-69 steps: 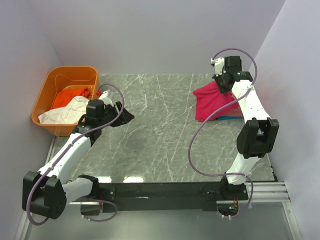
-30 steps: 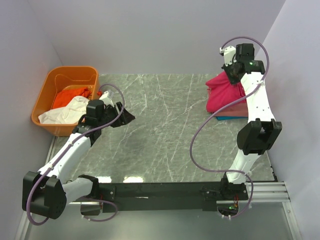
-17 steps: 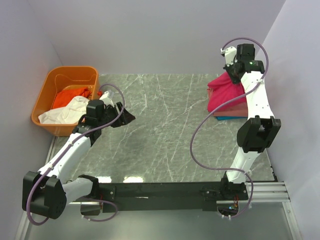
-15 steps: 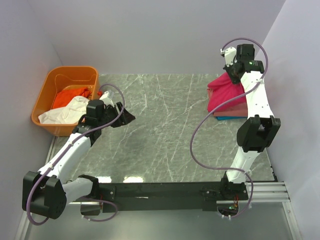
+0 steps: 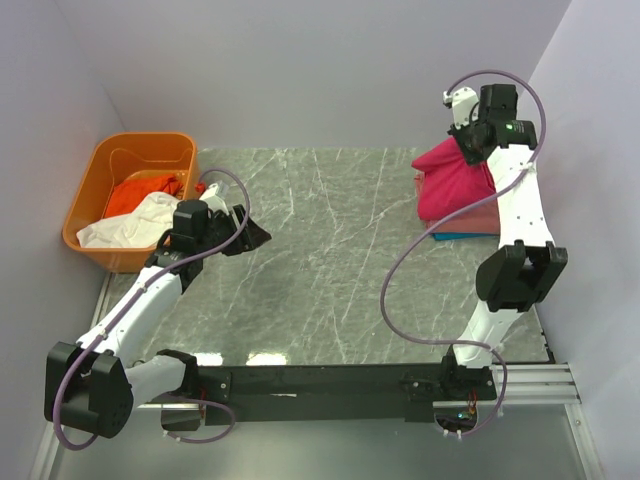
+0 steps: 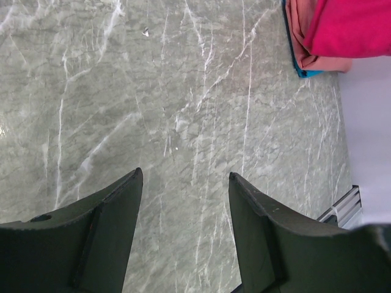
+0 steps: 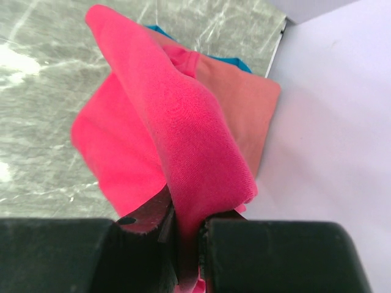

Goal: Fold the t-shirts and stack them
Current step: Neatly place the folded tshirt to the corner

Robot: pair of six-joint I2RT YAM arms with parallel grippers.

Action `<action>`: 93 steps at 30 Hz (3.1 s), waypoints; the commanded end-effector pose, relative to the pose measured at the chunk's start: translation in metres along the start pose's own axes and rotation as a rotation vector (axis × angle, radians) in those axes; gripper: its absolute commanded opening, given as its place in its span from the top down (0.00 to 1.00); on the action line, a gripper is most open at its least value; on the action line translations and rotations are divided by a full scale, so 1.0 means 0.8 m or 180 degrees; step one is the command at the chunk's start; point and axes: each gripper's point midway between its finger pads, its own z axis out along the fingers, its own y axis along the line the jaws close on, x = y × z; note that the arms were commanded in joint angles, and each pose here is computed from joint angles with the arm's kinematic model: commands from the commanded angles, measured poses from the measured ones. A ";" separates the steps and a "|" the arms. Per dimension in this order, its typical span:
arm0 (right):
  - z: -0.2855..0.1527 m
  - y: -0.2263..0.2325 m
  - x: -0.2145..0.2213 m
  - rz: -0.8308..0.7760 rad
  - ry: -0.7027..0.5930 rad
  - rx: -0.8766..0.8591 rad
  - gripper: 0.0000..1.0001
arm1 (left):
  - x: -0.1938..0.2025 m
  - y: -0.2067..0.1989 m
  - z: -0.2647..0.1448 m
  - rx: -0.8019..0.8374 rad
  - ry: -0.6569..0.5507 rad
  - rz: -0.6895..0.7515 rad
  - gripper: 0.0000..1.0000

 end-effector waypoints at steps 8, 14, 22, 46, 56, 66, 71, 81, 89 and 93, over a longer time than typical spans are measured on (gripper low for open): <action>-0.093 -0.004 -0.061 0.0007 -0.0656 0.0043 1.00 | -0.006 -0.004 -0.001 0.0084 -0.0058 0.0103 0.36; -0.097 0.012 -0.068 0.0006 -0.0695 -0.0094 1.00 | -0.005 -0.004 -0.001 0.0084 -0.0058 0.0108 0.36; -0.099 0.021 -0.050 -0.0068 -0.0576 -0.0133 1.00 | -0.006 -0.005 -0.002 0.0098 -0.0061 0.0114 0.37; 0.040 -0.017 -0.019 -0.0428 -0.0189 0.0203 1.00 | -0.003 -0.003 0.003 0.0119 -0.0008 0.0086 0.36; 0.070 -0.058 -0.003 -0.0254 -0.0003 0.0638 1.00 | 0.000 -0.002 0.005 0.0124 0.0022 0.0077 0.37; 0.097 -0.093 0.028 -0.0116 0.0215 0.1042 1.00 | 0.001 -0.002 0.006 0.0121 0.0035 0.0081 0.36; 0.117 -0.103 0.045 -0.0105 0.0330 0.1191 1.00 | 0.002 0.000 0.007 0.0110 0.0055 0.0072 0.36; 0.149 -0.118 0.074 -0.0062 0.0473 0.1314 1.00 | 0.004 0.002 0.010 0.0104 0.0083 0.0070 0.37; 0.174 -0.131 0.089 -0.0084 0.0574 0.1443 1.00 | 0.003 0.004 0.011 0.0073 0.0089 0.0073 0.37; 0.183 -0.145 0.093 -0.0058 0.0567 0.1708 0.69 | 0.004 0.007 0.012 0.0054 0.0103 0.0071 0.36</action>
